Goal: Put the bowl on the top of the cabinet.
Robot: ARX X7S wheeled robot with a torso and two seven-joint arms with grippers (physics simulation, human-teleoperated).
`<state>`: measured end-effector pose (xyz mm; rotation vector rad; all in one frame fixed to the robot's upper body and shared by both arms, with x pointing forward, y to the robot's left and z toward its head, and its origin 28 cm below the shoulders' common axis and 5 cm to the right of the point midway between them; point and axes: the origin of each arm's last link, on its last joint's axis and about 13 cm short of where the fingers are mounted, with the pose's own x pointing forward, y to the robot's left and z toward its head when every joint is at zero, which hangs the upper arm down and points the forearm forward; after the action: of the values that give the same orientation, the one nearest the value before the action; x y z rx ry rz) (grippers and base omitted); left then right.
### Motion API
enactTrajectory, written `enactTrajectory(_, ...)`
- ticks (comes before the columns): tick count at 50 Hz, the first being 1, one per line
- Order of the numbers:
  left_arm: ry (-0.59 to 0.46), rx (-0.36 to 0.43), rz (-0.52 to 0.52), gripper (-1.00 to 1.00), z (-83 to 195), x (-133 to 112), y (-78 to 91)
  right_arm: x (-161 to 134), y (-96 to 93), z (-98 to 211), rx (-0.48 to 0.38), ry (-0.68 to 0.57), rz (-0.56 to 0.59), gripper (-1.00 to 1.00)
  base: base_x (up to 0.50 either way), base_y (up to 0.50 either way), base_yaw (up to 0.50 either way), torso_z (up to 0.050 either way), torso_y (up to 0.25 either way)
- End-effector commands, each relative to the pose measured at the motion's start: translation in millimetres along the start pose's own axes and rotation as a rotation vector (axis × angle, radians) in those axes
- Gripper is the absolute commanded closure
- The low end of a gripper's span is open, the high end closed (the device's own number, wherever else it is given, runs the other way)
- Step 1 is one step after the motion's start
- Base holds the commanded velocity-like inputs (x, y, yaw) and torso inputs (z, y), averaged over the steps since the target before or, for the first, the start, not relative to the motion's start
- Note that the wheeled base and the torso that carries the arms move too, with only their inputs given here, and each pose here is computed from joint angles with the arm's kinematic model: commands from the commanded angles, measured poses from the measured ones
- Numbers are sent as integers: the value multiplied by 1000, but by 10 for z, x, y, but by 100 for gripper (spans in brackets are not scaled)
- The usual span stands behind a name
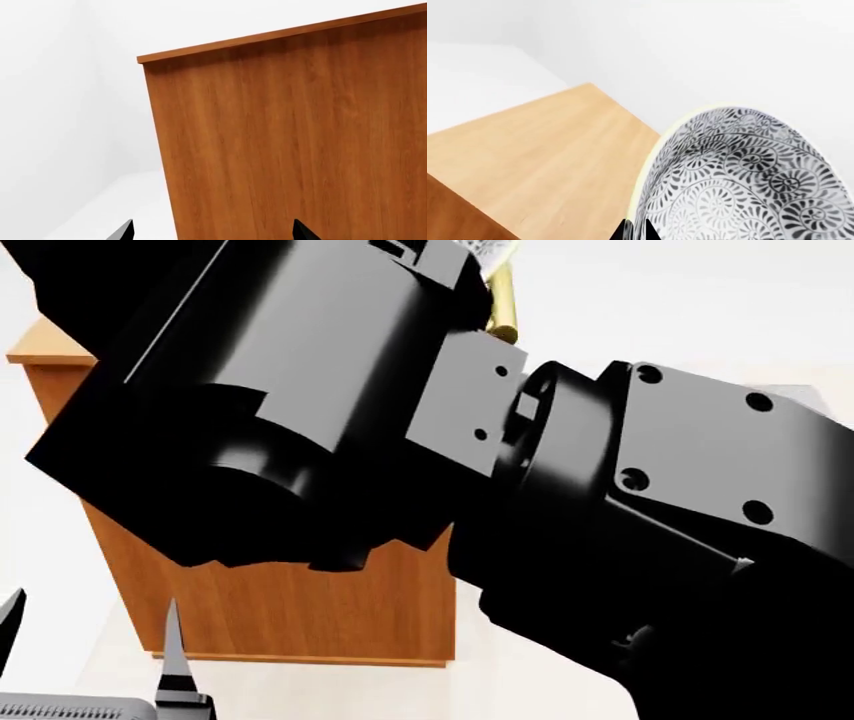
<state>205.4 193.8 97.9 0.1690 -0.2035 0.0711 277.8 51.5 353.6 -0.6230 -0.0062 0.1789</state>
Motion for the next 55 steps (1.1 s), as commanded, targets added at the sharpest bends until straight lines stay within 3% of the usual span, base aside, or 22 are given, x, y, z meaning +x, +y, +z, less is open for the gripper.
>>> enactTrajectory(1, 2, 0, 0, -100, -9, 0, -2, 9, 16, -13, -27, -36, -3, 100, 0, 0, 0, 0, 0)
enactTrajectory(14, 6, 3, -4, -100, -24, 18, -18, 175, 89, -149, -28, -25, 24, 100, 0, 0, 0, 0, 1)
enactTrajectory(38, 7, -3, -2, -100, -34, 12, -8, 134, 178, -169, -49, -53, 57, 100, 0, 0, 0, 0, 0)
enactTrajectory(45, 8, -6, -2, -100, -31, 12, -3, 139, 154, -147, -19, -77, 33, 100, 0, 0, 0, 0, 1)
enactTrajectory(46, 7, 0, 1, -100, -34, 10, -5, 127, 154, -146, -24, -74, 46, -100, 0, 0, 0, 0, 0)
enactTrajectory(55, 8, -7, -3, -100, -40, 4, -12, 87, -28, -136, 6, -85, 14, -100, 0, 0, 0, 0, 0)
